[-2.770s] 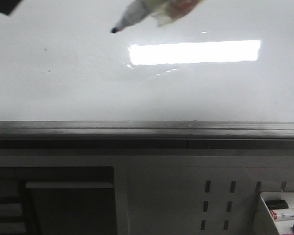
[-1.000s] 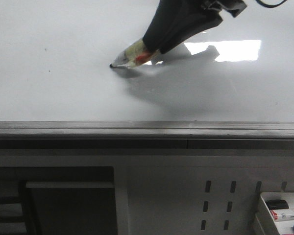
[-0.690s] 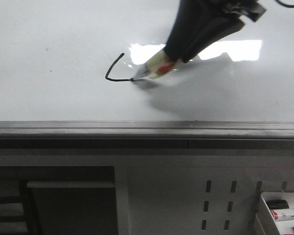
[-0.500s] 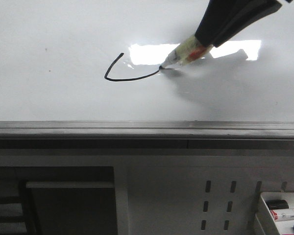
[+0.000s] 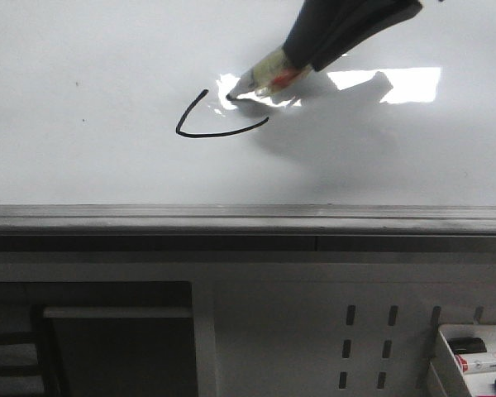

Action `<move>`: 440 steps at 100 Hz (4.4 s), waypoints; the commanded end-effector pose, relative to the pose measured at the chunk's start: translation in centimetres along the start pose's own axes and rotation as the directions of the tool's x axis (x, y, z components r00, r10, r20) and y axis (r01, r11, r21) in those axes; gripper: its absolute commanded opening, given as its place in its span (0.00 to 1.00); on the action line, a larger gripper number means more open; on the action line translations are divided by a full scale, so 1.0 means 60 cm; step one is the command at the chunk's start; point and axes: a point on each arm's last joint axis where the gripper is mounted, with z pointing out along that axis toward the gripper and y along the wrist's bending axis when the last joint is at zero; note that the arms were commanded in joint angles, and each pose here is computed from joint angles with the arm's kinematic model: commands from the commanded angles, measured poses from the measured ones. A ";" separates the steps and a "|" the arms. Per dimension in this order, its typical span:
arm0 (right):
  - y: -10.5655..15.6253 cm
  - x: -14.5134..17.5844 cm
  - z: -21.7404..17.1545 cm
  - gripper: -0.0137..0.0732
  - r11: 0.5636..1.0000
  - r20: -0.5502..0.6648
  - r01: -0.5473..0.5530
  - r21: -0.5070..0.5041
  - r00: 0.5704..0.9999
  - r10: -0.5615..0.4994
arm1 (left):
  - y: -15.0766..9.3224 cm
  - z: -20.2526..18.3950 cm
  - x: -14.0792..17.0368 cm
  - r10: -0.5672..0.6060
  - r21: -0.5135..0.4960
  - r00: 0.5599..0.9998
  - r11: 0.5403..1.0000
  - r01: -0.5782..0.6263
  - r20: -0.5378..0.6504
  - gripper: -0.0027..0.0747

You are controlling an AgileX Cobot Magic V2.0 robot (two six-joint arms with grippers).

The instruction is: Write number 4 on whiteboard

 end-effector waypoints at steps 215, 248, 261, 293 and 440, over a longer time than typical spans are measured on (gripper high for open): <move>0.128 0.002 -0.184 0.28 0.638 0.133 0.768 -0.061 0.640 -0.757 | -0.118 0.210 -0.153 0.394 0.561 0.915 0.738 -0.374 0.092 0.01; 0.128 0.004 -0.242 0.64 0.705 0.107 0.707 0.049 0.699 -0.708 | -0.106 0.208 -0.151 0.383 0.530 0.922 0.773 -0.348 0.046 0.01; 0.125 0.021 -0.293 0.64 0.760 0.092 0.626 0.174 0.758 -0.645 | -0.069 0.196 -0.144 0.323 0.432 0.945 0.862 -0.266 -0.062 0.01; 0.127 0.048 -0.347 0.64 0.862 0.150 0.436 0.258 0.864 -0.481 | 0.039 0.129 -0.036 -0.101 -0.042 0.995 0.994 0.101 -0.015 0.01; 0.110 0.055 -0.349 0.64 0.938 0.151 0.159 0.307 0.965 -0.213 | 0.150 0.164 0.023 -0.284 -0.313 0.952 0.919 0.238 -0.111 0.52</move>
